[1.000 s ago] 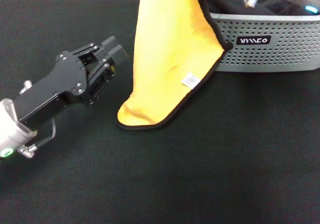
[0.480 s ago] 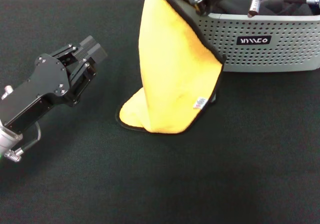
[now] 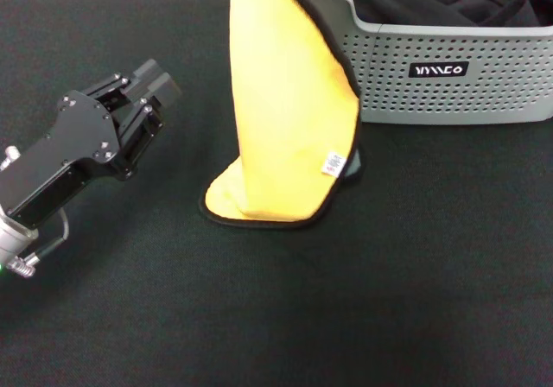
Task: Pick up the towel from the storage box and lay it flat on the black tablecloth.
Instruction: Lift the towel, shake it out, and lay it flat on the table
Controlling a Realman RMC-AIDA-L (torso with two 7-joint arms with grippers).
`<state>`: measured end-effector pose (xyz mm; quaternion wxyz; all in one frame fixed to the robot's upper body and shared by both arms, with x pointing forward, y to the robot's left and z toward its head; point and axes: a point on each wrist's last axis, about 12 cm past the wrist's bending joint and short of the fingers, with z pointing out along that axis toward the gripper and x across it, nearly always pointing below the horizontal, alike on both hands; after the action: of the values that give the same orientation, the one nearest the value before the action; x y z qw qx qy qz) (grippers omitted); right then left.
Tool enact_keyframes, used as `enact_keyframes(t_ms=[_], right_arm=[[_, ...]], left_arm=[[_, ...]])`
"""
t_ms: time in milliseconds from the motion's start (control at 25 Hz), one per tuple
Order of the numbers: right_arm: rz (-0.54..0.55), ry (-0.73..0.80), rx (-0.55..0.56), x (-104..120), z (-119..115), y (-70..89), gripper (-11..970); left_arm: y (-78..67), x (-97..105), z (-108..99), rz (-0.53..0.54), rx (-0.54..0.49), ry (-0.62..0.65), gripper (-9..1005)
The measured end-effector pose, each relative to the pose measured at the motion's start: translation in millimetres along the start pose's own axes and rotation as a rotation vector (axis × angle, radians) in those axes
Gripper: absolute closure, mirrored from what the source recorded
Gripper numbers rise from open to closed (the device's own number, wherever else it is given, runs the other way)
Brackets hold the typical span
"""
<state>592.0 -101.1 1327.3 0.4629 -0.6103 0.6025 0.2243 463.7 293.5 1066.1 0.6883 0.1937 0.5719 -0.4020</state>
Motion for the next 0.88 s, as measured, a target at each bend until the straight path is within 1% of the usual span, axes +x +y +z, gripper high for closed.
enact_keyframes(t_ms=[120,240,320,360,400,480,560,680,800,880], right_arm=[[-0.002,0.044,0.020,-16.8,-3.4,-15.8,950],[0.018,0.091,0.018,-27.4,-1.2,-30.1,950],[0.014,0.109,0.030,-33.5,1.4,-36.6,950],[0.014,0.109,0.030,-33.5,1.4,-36.6,950],[-0.007,0.106,0.046,-39.8,2.3,-39.5,950],[-0.041,0.069,0.074,-49.2,0.8,-43.8,950],[-0.041,0.069,0.074,-49.2,0.8,-43.8,950],[-0.067,-0.070,0.116,-60.0,-6.1,-53.5,950],[-0.069,-0.134,0.119,-62.8,-7.7,-57.1,950],[-0.075,-0.169,0.125,-63.1,-8.4,-58.9,950]], left_arm=[[-1.2,2.6,0.9,-0.010,0.003,0.005,765],[-2.1,5.1,1.6,-0.011,0.002,0.007,765],[-3.4,7.4,0.7,-0.016,-0.001,0.012,765],[-4.2,8.7,0.4,-0.021,0.000,0.016,765],[-5.4,10.4,0.0,-0.023,0.002,0.023,765],[-7.7,13.4,0.0,-0.021,0.009,0.034,765],[-10.1,16.8,1.4,-0.015,0.019,0.043,765],[-16.0,25.4,8.2,-0.035,0.050,0.061,765],[-23.1,33.1,17.5,-0.072,0.098,0.080,765],[-27.4,37.6,24.5,-0.077,0.121,0.084,764]])
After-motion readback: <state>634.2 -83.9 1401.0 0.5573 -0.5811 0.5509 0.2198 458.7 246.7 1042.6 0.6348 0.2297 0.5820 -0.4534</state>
